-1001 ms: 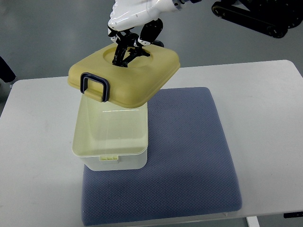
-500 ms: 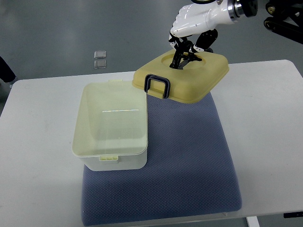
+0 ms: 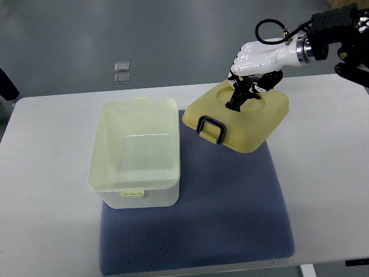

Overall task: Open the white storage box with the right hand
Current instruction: 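Carry the lid beside the box and lower it onto the mat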

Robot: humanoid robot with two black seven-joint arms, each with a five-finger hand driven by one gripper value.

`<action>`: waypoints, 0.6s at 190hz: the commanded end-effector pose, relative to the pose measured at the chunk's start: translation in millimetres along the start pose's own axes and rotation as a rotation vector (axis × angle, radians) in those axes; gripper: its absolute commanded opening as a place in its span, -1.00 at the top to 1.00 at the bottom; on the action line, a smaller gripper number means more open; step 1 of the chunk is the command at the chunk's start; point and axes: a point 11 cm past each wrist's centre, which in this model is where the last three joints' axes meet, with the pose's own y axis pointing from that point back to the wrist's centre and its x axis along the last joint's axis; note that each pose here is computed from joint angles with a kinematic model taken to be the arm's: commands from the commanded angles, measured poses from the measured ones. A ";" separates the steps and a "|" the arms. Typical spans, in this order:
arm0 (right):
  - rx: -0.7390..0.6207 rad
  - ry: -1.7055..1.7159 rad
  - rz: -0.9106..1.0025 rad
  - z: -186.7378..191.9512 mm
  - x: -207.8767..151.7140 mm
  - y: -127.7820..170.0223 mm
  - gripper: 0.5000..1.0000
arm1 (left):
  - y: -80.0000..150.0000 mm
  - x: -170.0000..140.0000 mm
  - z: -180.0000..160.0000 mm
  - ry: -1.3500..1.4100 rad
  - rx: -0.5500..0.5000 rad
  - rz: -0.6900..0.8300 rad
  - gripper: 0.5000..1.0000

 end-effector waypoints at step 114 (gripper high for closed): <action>0.050 -0.027 0.041 -24.8 -48.9 -31.8 -0.67 | 0.0 -0.2 0.1 0.001 0.000 -0.001 -1.00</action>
